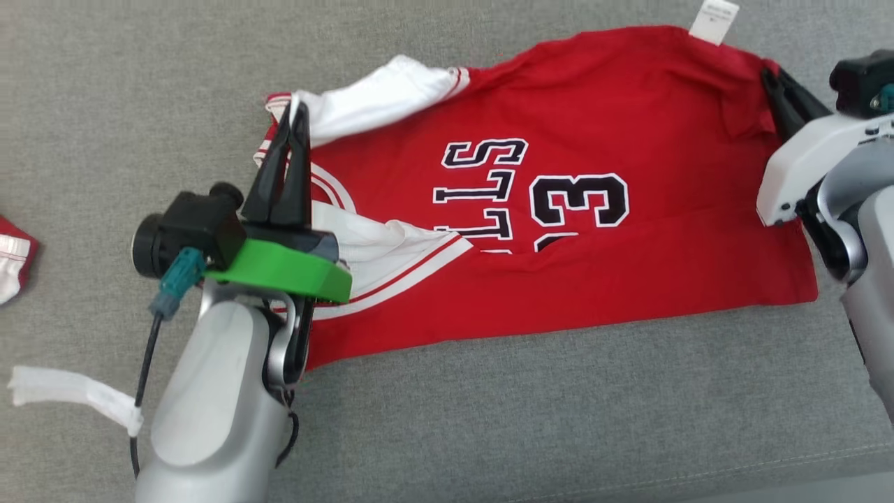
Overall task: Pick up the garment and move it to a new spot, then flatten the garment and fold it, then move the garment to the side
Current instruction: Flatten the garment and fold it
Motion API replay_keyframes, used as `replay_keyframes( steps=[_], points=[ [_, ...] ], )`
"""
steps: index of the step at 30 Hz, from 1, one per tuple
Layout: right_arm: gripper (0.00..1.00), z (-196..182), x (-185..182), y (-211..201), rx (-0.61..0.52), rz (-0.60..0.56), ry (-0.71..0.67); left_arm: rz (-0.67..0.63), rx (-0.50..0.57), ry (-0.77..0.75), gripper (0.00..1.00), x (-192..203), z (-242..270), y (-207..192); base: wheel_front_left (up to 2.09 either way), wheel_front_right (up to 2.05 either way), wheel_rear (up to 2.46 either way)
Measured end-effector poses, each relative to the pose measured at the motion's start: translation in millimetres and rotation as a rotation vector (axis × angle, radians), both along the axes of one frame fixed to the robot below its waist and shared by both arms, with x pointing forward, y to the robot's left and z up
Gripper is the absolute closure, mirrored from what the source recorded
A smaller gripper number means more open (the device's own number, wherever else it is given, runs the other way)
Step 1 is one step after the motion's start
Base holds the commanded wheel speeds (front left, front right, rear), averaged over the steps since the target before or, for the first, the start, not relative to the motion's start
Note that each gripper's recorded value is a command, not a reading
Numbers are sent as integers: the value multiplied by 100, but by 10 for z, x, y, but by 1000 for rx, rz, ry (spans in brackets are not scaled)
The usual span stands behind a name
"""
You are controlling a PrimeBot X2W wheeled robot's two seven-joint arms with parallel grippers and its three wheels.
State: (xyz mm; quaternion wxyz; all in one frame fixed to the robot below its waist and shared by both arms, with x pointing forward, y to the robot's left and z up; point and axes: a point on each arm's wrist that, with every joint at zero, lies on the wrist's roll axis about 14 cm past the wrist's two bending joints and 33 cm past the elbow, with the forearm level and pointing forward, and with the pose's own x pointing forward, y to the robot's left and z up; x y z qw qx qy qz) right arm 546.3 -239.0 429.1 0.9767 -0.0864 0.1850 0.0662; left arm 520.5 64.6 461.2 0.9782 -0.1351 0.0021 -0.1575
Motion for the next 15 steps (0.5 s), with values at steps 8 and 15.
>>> replay_keyframes(
  steps=[8,15],
  points=[
    [100,-43,-408,-253,-119,-4,79,58,-17,100,100,-478,-140,174,0,0,0],
    [100,-90,-557,-226,-146,8,134,83,25,130,100,-612,-173,310,0,0,0]
  ],
)
